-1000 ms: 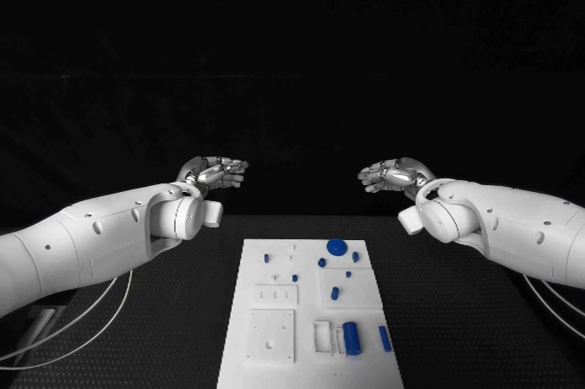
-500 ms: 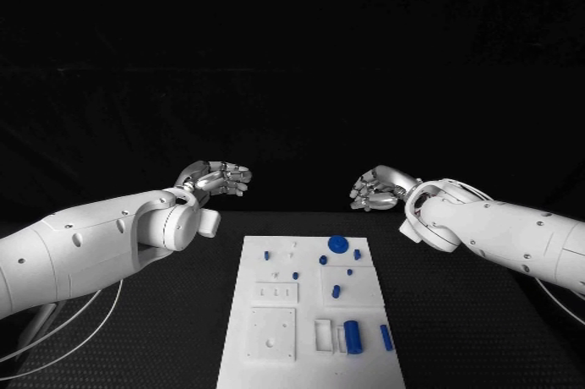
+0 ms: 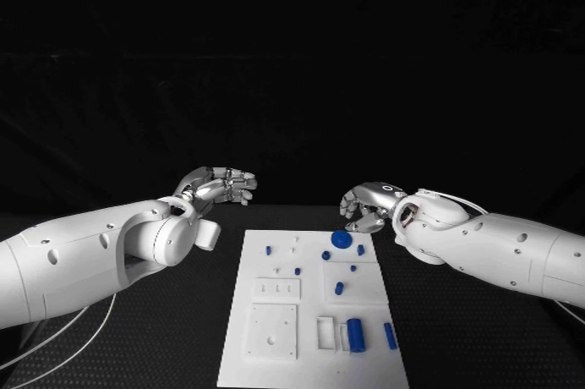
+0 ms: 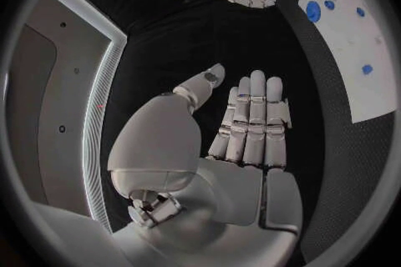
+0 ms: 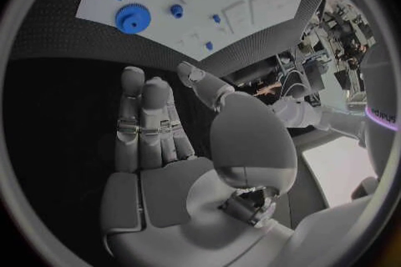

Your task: Assemble the parts on the task board

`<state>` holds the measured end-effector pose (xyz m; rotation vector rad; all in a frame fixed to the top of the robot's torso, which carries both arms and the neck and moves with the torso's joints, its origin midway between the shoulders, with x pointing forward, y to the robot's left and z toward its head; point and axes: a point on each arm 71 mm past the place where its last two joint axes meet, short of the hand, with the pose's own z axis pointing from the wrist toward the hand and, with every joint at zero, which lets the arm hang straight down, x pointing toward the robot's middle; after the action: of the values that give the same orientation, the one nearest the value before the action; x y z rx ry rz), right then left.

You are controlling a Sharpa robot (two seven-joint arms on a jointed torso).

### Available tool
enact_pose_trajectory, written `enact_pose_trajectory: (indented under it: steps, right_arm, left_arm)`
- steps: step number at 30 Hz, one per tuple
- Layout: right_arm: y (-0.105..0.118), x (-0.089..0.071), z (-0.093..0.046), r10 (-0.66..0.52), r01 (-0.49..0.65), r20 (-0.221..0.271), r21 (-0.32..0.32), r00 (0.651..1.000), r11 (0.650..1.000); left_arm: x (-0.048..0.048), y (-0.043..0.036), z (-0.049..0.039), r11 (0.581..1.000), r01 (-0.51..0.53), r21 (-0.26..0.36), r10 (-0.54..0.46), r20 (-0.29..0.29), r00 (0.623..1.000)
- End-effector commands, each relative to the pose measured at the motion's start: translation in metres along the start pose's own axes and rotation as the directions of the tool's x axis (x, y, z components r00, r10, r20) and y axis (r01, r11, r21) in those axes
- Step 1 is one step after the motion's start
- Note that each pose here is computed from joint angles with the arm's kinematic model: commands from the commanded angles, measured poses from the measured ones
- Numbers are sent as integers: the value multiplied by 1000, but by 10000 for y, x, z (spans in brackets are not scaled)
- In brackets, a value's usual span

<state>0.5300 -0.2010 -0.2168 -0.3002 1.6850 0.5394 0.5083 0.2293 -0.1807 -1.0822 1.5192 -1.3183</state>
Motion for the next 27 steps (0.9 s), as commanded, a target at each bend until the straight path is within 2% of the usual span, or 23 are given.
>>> enact_pose_trajectory:
  steps: [1,11,17,27]
  right_arm:
    - [57,23,9,-148,148,-2,-16,989,989]
    - [190,157,32,-184,183,-22,-50,983,982]
    - [219,241,37,-194,192,-37,-58,980,980]
    - [255,330,51,-213,209,-57,-68,975,975]
  left_arm:
    - [47,-41,-39,1000,0,29,1,-29,1000]
    - [148,-67,-131,999,0,38,2,-71,997]
    - [189,-69,-129,999,3,37,0,-84,996]
    - [202,-69,-136,999,5,35,-2,-90,996]
